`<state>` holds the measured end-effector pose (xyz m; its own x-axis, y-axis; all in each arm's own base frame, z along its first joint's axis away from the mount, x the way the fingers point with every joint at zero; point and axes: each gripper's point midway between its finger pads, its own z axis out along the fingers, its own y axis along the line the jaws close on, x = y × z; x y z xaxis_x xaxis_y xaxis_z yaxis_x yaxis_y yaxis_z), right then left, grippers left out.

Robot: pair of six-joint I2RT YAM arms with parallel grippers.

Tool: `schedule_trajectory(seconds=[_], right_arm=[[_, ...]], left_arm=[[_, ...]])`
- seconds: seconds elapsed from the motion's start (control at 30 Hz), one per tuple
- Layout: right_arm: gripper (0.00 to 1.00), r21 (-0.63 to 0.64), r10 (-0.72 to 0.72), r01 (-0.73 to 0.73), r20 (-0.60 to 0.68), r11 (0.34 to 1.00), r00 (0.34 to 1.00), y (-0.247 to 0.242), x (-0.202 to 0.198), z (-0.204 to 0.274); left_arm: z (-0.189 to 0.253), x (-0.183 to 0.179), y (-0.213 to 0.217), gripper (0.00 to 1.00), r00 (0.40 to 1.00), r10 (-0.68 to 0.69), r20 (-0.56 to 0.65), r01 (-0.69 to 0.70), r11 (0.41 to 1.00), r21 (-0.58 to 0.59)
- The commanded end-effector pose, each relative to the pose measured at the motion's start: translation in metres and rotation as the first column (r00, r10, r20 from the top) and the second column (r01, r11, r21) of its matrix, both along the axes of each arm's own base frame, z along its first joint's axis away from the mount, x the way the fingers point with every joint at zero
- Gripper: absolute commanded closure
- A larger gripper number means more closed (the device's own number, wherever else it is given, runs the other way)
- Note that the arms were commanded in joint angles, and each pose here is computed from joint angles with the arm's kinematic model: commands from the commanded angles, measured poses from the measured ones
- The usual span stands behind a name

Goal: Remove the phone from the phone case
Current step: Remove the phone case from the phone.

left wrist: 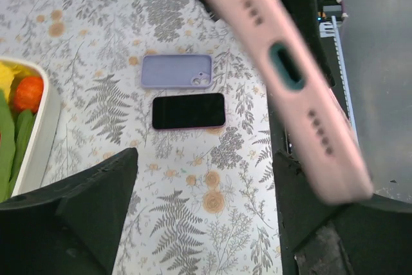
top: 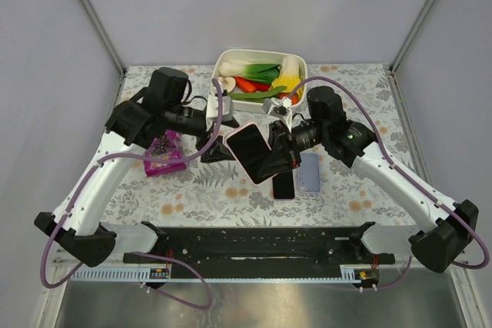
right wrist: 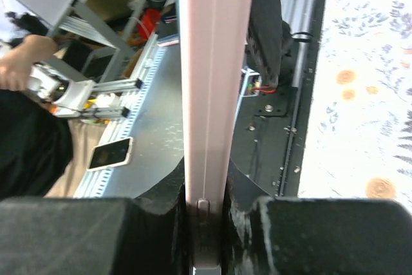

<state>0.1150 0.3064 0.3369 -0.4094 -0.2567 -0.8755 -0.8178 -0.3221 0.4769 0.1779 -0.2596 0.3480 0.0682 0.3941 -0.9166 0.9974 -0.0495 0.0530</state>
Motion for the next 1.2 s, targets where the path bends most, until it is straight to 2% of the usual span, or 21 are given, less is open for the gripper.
schedule_trajectory(seconds=[0.0,0.17,0.3,0.5,0.63,0.77,0.97,1.1,1.17], right_arm=[[1.0,-0.01,-0.086,0.089,0.181,0.996,0.98,-0.006,0.003,0.002],[1.0,-0.041,-0.168,0.182,0.232,0.983,0.958,-0.005,0.02,-0.006],[1.0,-0.058,-0.234,0.259,0.279,0.964,0.931,-0.004,0.035,-0.012],[1.0,-0.077,-0.263,0.301,0.314,0.951,0.912,0.003,0.043,-0.016],[1.0,-0.078,-0.261,0.304,0.344,0.95,0.902,0.007,0.045,-0.014],[1.0,-0.081,-0.268,0.316,0.36,0.945,0.894,0.008,0.047,-0.013],[1.0,-0.088,-0.275,0.327,0.368,0.941,0.888,0.007,0.049,-0.014],[1.0,-0.092,-0.281,0.338,0.377,0.937,0.882,0.006,0.052,-0.016],[1.0,-0.098,-0.279,0.339,0.379,0.936,0.882,0.007,0.053,-0.019]], left_arm=[[0.028,0.008,0.018,0.09,0.989,0.081,0.123,-0.075,0.996,-0.048],[0.047,0.001,0.036,0.08,0.987,0.129,0.1,-0.119,0.988,-0.094],[0.069,0.003,0.032,0.09,0.985,0.169,-0.04,-0.174,0.967,-0.187],[0.107,0.024,0.006,0.12,0.928,0.206,-0.31,-0.31,0.889,-0.337],[0.105,0.046,-0.009,0.14,0.858,0.241,-0.453,-0.405,0.861,-0.309],[0.096,0.044,-0.023,0.24,0.8,0.178,-0.573,-0.386,0.884,-0.264],[0.076,0.04,-0.031,0.4,0.758,0.163,-0.631,-0.377,0.9,-0.22],[0.074,0.032,-0.031,0.41,0.741,0.133,-0.658,-0.356,0.908,-0.218],[0.077,0.028,-0.029,0.36,0.744,0.121,-0.657,-0.351,0.908,-0.23]])
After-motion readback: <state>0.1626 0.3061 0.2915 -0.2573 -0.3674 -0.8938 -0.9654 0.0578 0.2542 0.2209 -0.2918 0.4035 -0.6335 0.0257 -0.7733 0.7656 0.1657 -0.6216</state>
